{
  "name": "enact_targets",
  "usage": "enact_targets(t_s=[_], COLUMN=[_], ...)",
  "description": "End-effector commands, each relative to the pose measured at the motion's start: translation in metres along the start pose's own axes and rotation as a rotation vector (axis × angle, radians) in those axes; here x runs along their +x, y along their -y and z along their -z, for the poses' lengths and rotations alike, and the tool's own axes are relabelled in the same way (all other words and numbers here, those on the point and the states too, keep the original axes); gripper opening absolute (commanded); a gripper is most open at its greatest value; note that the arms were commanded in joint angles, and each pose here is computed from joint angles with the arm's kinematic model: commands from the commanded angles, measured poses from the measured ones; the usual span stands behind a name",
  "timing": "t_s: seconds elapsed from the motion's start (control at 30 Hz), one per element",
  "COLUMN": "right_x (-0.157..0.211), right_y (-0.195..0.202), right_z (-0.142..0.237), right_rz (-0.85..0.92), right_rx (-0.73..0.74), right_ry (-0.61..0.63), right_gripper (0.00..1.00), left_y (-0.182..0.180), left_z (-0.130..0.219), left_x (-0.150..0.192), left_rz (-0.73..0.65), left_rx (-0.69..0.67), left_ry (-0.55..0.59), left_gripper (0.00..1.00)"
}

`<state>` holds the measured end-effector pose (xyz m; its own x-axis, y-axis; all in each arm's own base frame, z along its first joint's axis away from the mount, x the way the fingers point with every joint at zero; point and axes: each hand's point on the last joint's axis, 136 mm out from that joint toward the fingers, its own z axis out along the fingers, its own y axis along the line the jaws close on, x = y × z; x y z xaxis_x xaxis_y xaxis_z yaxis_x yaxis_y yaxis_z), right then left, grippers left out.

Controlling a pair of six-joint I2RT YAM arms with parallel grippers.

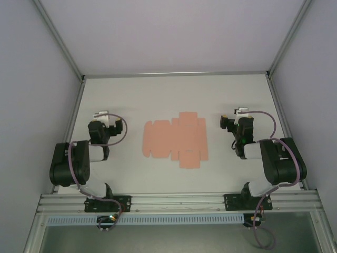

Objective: Assemble paper box

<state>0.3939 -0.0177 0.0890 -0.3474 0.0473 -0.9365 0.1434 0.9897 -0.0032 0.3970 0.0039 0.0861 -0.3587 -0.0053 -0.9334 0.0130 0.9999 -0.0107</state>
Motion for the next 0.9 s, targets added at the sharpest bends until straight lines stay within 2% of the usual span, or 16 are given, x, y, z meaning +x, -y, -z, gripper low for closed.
enact_targets(t_s=[0.0,0.17,0.27,0.33,0.37,0.43,0.57,0.67,0.77,0.87], right_x=[-0.026,-0.05,-0.062,-0.061,-0.059,-0.049,-0.02,-0.002,0.013,0.043], right_y=[0.0,0.003,0.008,0.007,0.001,-0.012,-0.05,-0.08,-0.108,-0.123], right_z=[0.003,0.019,0.033,0.043,0.047,0.056,0.067,0.067,0.061,0.053], right_rz=[-0.013,-0.007,-0.082,-0.179,-0.208,-0.308,-0.432,-0.452,-0.373,-0.334], right_rx=[0.006,0.033,0.067,0.074,0.048,0.012,-0.096,-0.16,-0.196,-0.17], right_ry=[0.041,0.006,-0.057,-0.165,-0.218,-0.327,-0.526,-0.621,-0.68,-0.812], right_gripper=[1.0,1.0,1.0,0.99,0.95,0.92,0.76,0.62,0.47,0.24], left_y=[-0.002,-0.007,-0.008,0.002,0.009,0.036,0.105,0.133,0.149,0.163], left_z=[0.0,0.013,0.023,0.026,0.027,0.028,0.034,0.035,0.038,0.043], left_x=[-0.019,-0.039,-0.056,-0.061,-0.059,-0.053,-0.039,-0.017,0.007,0.021], left_rz=[0.003,0.01,0.087,0.183,0.241,0.343,0.495,0.582,0.608,0.625], left_rx=[0.007,-0.026,-0.042,0.007,0.04,0.162,0.468,0.535,0.536,0.558], left_ry=[0.001,-0.011,-0.037,-0.087,-0.128,-0.23,-0.421,-0.572,-0.676,-0.744], left_gripper=[1.0,1.0,1.0,1.0,1.0,1.0,1.0,1.0,1.0,1.0])
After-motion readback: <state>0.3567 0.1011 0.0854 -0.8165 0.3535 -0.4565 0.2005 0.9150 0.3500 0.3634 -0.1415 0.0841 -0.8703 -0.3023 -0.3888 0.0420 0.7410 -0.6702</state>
